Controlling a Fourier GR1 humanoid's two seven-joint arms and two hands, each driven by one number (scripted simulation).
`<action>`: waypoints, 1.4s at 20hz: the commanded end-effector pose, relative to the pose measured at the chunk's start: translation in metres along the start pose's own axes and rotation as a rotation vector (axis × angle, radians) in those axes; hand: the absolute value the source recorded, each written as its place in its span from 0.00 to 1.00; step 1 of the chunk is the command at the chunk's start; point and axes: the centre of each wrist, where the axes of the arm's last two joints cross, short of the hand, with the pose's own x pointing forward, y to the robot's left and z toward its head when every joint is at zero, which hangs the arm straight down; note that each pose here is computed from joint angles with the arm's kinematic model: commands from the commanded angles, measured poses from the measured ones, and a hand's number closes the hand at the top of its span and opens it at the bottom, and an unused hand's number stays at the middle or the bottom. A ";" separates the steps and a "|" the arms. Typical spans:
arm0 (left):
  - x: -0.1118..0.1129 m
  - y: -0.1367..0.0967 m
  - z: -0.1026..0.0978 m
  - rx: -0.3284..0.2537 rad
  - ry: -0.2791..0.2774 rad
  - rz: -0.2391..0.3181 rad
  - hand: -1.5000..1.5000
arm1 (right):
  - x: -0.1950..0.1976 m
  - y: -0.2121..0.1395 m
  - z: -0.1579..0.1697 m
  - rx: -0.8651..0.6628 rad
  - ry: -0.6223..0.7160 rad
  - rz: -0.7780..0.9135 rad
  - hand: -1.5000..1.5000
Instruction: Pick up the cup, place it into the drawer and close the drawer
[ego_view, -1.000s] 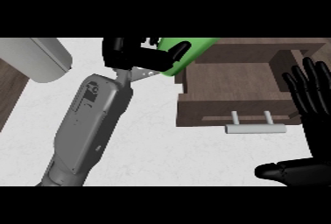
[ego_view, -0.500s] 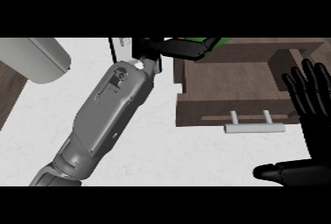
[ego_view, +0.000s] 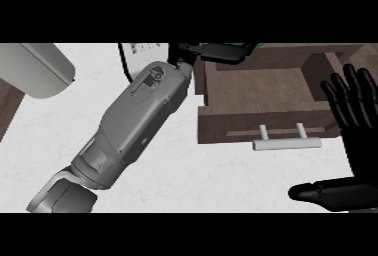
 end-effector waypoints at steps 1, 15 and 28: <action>-0.020 -0.003 0.005 -0.015 0.030 -0.036 1.00 | -0.005 0.012 -0.008 0.021 -0.004 0.000 0.00; -0.019 -0.019 -0.002 -0.074 0.100 -0.248 1.00 | -0.007 0.001 -0.003 0.067 -0.009 -0.029 0.00; -0.017 -0.027 0.005 -0.067 0.021 -0.088 0.00 | 0.000 0.000 -0.017 0.082 -0.057 -0.115 0.00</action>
